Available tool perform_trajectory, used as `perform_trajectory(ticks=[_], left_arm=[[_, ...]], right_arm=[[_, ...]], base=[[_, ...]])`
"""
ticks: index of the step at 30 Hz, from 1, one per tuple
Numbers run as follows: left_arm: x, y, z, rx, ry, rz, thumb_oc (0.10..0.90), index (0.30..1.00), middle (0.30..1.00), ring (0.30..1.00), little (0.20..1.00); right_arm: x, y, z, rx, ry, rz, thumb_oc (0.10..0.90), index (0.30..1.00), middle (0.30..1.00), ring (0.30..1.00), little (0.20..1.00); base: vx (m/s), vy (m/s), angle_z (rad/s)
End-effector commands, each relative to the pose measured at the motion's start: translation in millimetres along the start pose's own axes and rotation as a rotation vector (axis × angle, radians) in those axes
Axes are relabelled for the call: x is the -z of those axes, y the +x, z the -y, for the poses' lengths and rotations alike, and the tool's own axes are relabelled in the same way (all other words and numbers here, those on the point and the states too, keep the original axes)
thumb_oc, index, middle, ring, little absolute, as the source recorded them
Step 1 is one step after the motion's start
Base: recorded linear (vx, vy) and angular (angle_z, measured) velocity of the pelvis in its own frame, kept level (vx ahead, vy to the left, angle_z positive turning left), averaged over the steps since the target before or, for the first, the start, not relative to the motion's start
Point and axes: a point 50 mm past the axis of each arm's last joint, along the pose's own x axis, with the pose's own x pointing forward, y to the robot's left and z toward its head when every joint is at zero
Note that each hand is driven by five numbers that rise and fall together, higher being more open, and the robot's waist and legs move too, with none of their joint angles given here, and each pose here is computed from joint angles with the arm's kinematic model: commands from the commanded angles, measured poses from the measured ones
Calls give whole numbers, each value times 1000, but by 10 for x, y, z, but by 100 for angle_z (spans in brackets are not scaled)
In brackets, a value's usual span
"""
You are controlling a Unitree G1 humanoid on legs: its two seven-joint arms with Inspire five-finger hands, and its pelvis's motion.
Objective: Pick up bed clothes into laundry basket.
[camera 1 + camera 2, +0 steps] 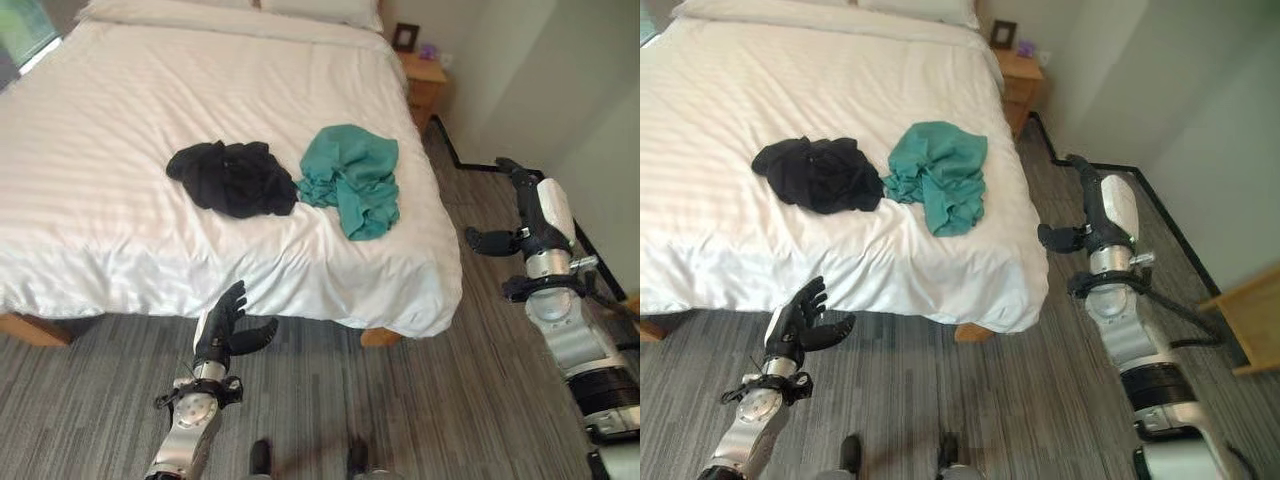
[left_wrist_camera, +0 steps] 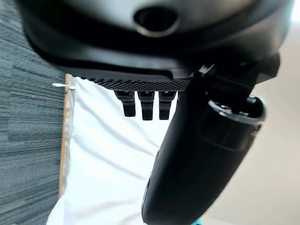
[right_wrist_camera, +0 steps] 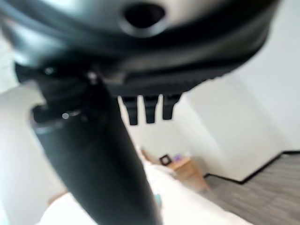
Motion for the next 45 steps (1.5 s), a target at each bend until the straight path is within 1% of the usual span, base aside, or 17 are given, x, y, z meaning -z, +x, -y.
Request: perform_trajectory(ticks=[1, 3, 6, 11, 12, 16, 20, 22, 26, 29, 32, 36, 37, 38, 40, 43, 45], left_arm=[[-345, 48, 52, 63, 12, 186, 800, 900, 900, 900, 900], [-264, -46, 11, 45, -10, 162, 800, 900, 900, 900, 900], [-252, -93, -36, 18, -56, 164, 800, 900, 900, 900, 900], [-201, -134, -27, 7, -73, 146, 800, 900, 900, 900, 900], [-175, -151, -34, 13, -73, 138, 800, 900, 900, 900, 900], [-147, -155, -49, 3, -70, 125, 800, 900, 900, 900, 900], [-114, -147, -63, -4, -63, 109, 800, 900, 900, 900, 900], [-95, -157, -59, -2, -70, 102, 800, 900, 900, 900, 900], [-53, -192, -68, 1, -51, 85, 800, 900, 900, 900, 900], [-75, -163, -133, 6, 4, 80, 800, 900, 900, 900, 900], [-162, -89, -175, 3, 41, 107, 800, 900, 900, 900, 900], [-193, -49, -135, 30, 48, 116, 800, 900, 900, 900, 900], [-216, -31, -122, 39, 46, 123, 800, 900, 900, 900, 900], [-216, -34, -102, 52, 32, 122, 800, 900, 900, 900, 900], [-163, -56, -127, 47, 40, 98, 800, 900, 900, 900, 900], [-138, -66, -87, 46, 1, 94, 800, 900, 900, 900, 900], [-102, -74, -53, 48, -16, 82, 800, 900, 900, 900, 900]], right_arm=[[-437, 448, 692, 236, -10, 143, 800, 900, 900, 900, 900], [-579, 587, 663, 196, 22, 166, 800, 900, 900, 900, 900], [-841, 753, 795, 180, -11, 228, 800, 900, 900, 900, 900], [-984, 833, 731, 148, -25, 248, 800, 900, 900, 900, 900], [-938, 868, 800, 153, -31, 218, 800, 900, 900, 900, 900], [-849, 895, 893, 168, -44, 176, 800, 900, 900, 900, 900], [-641, 926, 1110, 199, -89, 72, 800, 900, 900, 900, 900], [-612, 937, 1171, 208, -89, 48, 800, 900, 900, 900, 900], [-496, 909, 1167, 206, -94, 7, 800, 900, 900, 900, 900], [-370, 863, 1079, 174, -110, -25, 800, 900, 900, 900, 900], [-438, 892, 961, 149, -70, -14, 800, 900, 900, 900, 900], [-445, 891, 940, 142, -34, -10, 800, 900, 900, 900, 900], [-405, 875, 953, 142, -37, -17, 800, 900, 900, 900, 900], [-263, 832, 967, 147, -45, -69, 800, 900, 900, 900, 900], [-310, 857, 865, 105, 19, -64, 800, 900, 900, 900, 900], [-228, 855, 855, 82, 95, -110, 800, 900, 900, 900, 900], [-272, 875, 842, 75, 155, -99, 800, 900, 900, 900, 900]], base=[[355, -106, 63], [377, -164, 52], [156, -202, 12], [164, -55, 2], [284, 146, 8], [216, 154, 9], [295, 182, -13], [288, 190, -42], [269, 213, -9], [221, 172, 1], [122, 147, -7], [181, 71, -24], [113, -20, -1], [128, -30, 9], [96, -38, 48], [29, -25, 13], [0, 0, 0]])
